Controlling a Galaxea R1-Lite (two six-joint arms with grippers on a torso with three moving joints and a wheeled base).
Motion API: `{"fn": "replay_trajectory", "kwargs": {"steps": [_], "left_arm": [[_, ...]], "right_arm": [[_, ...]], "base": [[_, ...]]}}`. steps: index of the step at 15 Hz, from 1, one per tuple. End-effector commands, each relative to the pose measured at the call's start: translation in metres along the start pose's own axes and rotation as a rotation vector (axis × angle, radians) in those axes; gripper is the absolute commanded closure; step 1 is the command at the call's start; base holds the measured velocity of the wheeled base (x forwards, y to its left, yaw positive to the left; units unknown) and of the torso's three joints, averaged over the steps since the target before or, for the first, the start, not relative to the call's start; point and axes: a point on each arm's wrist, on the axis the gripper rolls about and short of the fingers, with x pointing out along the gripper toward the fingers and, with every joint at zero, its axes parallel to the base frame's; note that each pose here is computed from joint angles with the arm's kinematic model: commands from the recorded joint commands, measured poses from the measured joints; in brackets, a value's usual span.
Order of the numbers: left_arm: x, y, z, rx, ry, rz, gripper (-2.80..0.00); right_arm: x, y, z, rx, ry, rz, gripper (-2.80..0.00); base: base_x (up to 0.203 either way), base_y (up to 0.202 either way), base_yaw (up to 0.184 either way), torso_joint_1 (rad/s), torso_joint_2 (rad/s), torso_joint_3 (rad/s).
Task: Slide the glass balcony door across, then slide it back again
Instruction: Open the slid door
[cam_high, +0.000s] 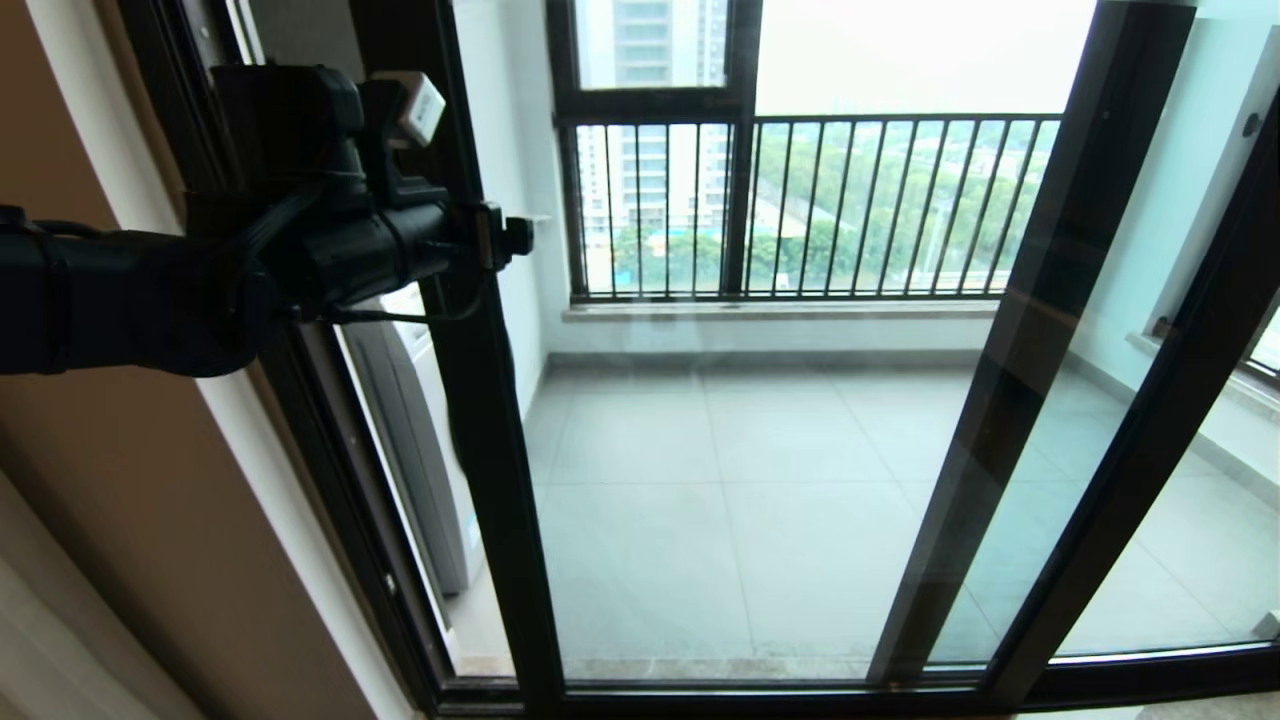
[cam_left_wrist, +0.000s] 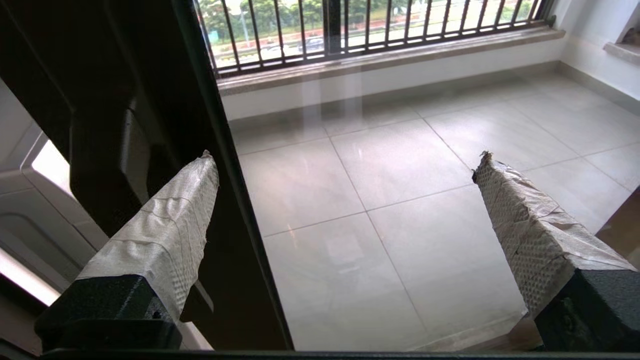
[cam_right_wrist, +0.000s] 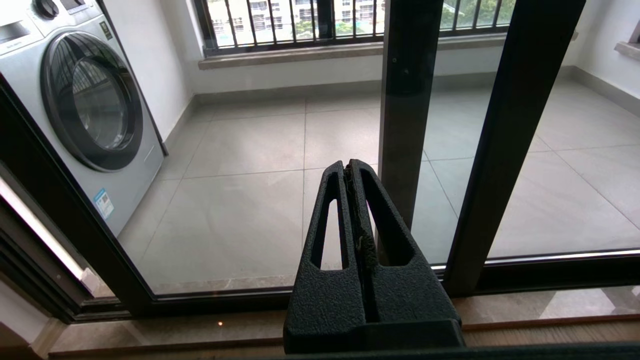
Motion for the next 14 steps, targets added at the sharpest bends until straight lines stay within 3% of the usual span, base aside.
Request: {"fn": "replay_trajectory", "kwargs": {"steps": [1, 6, 9, 10, 12, 14], "left_arm": [[0.002, -0.009, -0.002, 0.001, 0.003, -0.008, -2.8], [-0.006, -0.009, 0.007, 0.0, -0.02, 0.005, -2.8], [-0.03, -0.007, 0.024, -0.004, -0.063, 0.019, -2.8], [-0.038, -0.006, 0.027, -0.002, -0.059, 0.018, 0.0], [-0.052, -0.005, 0.032, 0.002, -0.021, 0.012, 0.0], [-0.06, -0.004, 0.037, 0.0, -0.034, 0.013, 0.0]], "right_arm": [[0.001, 0.0, -0.003, -0.001, 0.011, -0.001, 0.0], [0.001, 0.0, -0.003, -0.001, 0.011, -0.001, 0.0], [0.001, 0.0, -0.003, 0.0, 0.011, 0.001, 0.0], [0.001, 0.0, -0.003, 0.0, 0.011, -0.001, 0.0], [0.001, 0.0, -0.003, -0.001, 0.011, 0.0, 0.0], [0.001, 0.0, -0.003, -0.001, 0.011, -0.001, 0.0]], "base": [[0.0, 0.0, 0.0, 0.0, 0.0, 0.0], [0.0, 0.0, 0.0, 0.0, 0.0, 0.0], [0.0, 0.0, 0.0, 0.0, 0.0, 0.0], [0.0, 0.0, 0.0, 0.0, 0.0, 0.0], [0.0, 0.0, 0.0, 0.0, 0.0, 0.0], [0.0, 0.0, 0.0, 0.0, 0.0, 0.0]]}}
